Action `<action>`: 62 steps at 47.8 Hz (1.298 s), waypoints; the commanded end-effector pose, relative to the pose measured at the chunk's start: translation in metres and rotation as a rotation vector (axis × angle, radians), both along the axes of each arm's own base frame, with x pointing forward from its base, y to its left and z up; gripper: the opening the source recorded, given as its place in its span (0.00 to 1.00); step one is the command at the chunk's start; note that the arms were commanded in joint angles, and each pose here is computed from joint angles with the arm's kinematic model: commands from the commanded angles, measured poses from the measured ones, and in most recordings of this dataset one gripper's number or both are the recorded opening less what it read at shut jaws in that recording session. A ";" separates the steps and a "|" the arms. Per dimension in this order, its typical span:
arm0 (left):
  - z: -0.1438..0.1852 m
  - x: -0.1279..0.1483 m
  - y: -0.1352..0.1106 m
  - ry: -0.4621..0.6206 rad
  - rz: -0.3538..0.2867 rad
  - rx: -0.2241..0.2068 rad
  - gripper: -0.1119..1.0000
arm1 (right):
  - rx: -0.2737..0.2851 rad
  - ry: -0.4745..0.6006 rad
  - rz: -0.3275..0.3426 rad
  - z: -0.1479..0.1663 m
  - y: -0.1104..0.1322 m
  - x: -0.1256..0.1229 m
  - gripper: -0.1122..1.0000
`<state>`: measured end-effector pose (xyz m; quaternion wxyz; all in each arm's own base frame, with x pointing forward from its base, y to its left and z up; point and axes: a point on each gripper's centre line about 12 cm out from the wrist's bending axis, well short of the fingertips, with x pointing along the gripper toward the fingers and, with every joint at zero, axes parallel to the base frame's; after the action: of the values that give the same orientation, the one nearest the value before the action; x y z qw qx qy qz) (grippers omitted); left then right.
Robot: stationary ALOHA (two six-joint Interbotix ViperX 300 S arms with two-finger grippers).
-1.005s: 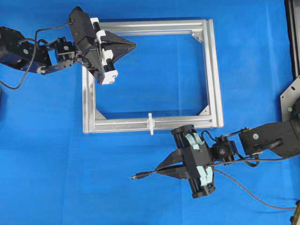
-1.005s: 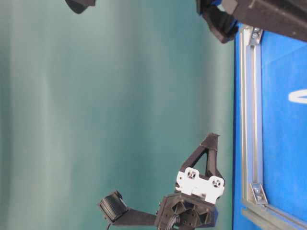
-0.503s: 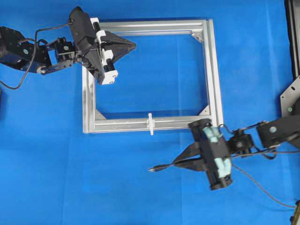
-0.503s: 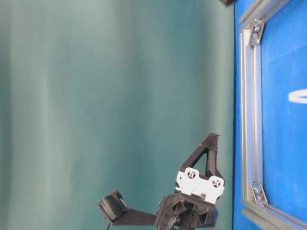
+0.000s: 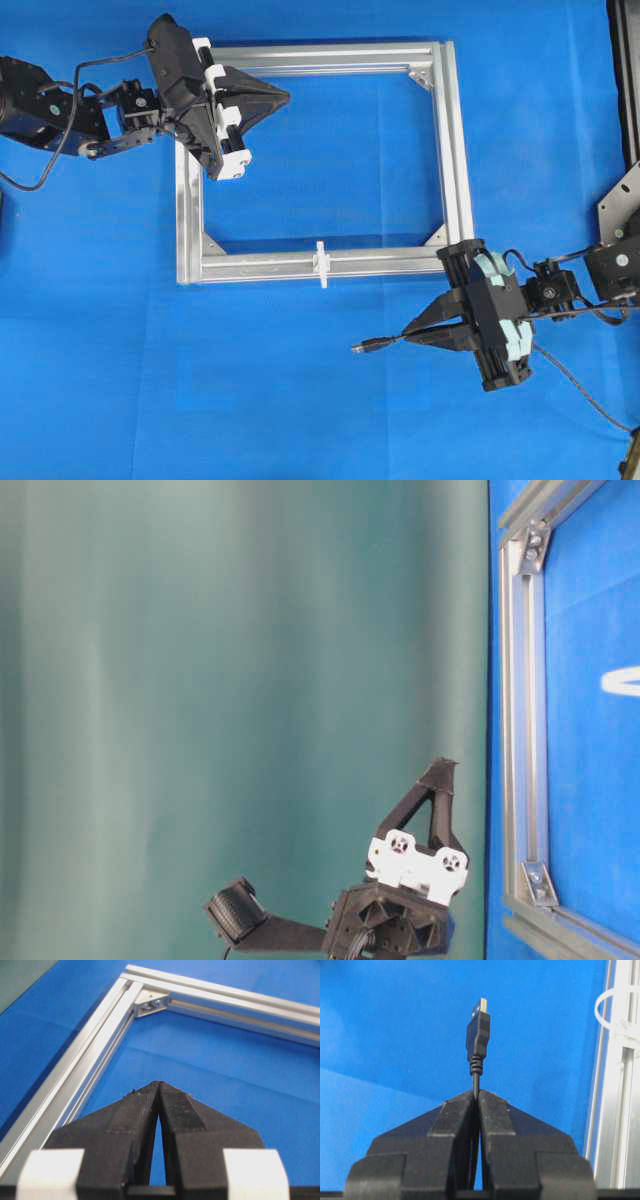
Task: Insert the wire through the string loop located in the center.
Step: 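Lift the cable and carry it toward the white zip-tie loop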
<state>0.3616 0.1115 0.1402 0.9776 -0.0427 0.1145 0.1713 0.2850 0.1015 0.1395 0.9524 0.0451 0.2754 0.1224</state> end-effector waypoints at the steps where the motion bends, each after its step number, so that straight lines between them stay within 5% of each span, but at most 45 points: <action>1: 0.013 0.002 0.001 -0.040 0.000 0.012 0.10 | 0.012 -0.027 -0.007 0.008 0.000 0.003 0.08; 27: 0.014 0.002 0.000 -0.041 -0.002 0.013 0.10 | 0.001 -0.006 -0.235 0.001 -0.069 0.012 0.08; 62: 0.014 0.002 0.000 -0.041 -0.002 0.013 0.10 | 0.000 -0.001 -0.246 -0.002 -0.072 0.013 0.08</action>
<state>0.3616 0.1115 0.1402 0.9776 -0.0427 0.1145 0.1713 0.2958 0.0289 0.1334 0.9577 0.0771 0.2774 0.0042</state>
